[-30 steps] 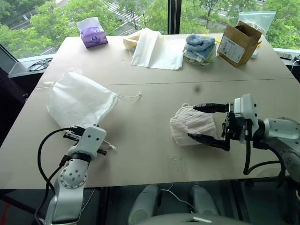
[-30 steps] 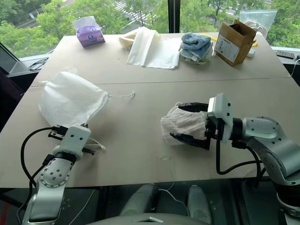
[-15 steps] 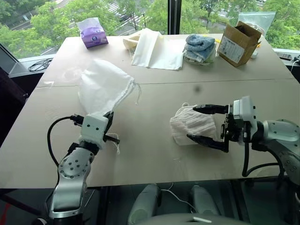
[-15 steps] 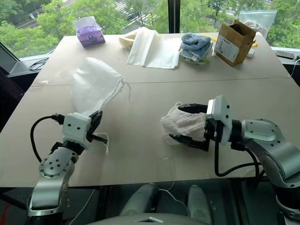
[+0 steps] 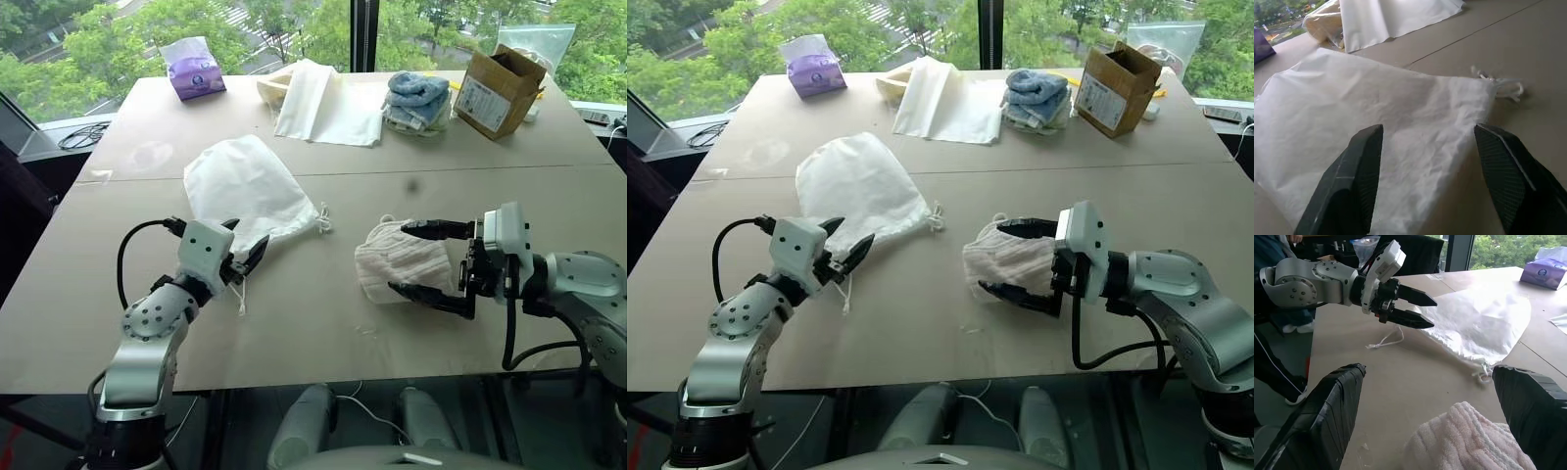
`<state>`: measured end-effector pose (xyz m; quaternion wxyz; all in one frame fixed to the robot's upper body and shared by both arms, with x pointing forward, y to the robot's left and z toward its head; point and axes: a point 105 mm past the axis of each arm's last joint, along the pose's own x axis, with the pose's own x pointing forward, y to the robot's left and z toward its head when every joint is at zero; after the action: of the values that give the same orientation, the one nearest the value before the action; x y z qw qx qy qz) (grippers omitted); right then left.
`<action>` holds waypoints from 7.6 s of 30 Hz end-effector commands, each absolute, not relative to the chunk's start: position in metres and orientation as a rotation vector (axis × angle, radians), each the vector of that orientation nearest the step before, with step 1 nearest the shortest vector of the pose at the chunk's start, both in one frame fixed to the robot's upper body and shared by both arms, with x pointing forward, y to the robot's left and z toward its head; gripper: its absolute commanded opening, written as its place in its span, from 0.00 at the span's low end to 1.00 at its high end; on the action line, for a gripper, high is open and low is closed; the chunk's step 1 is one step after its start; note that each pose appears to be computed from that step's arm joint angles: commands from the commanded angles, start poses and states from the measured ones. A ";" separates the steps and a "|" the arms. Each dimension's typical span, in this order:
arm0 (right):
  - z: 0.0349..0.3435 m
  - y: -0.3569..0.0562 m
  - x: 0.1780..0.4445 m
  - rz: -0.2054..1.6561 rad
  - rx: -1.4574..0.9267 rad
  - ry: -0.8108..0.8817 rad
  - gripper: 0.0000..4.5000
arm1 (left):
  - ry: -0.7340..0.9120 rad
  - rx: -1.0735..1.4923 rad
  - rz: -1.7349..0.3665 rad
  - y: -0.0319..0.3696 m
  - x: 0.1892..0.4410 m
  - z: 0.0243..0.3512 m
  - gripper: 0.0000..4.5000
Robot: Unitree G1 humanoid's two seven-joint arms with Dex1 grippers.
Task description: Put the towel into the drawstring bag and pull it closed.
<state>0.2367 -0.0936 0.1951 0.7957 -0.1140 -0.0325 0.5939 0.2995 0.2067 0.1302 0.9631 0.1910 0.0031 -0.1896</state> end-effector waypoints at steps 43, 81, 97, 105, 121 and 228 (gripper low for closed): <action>0.203 -0.093 0.231 1.278 -0.256 -0.105 1.00 | -0.185 0.932 -0.108 0.238 0.301 0.141 0.86; 0.199 -0.091 0.230 1.270 -0.238 -0.114 1.00 | -0.104 0.937 -0.073 0.258 0.284 0.139 0.86; 0.199 -0.091 0.229 1.269 -0.241 -0.109 1.00 | -0.101 0.973 -0.056 0.263 0.301 0.140 0.86; 0.199 -0.092 0.229 1.259 -0.239 -0.109 1.00 | -0.095 0.997 -0.054 0.268 0.307 0.139 0.86; 0.199 -0.091 0.228 1.247 -0.239 -0.112 1.00 | -0.080 1.100 -0.133 0.258 0.334 0.128 0.86; 0.158 -0.004 0.280 1.217 0.480 0.261 0.01 | -0.101 -0.340 -0.528 0.168 0.338 0.233 0.00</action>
<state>0.2778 -0.0052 0.1412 0.7895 0.2090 0.1545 0.5560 0.3478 0.1744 0.2189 0.9549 -0.1825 -0.0266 -0.2325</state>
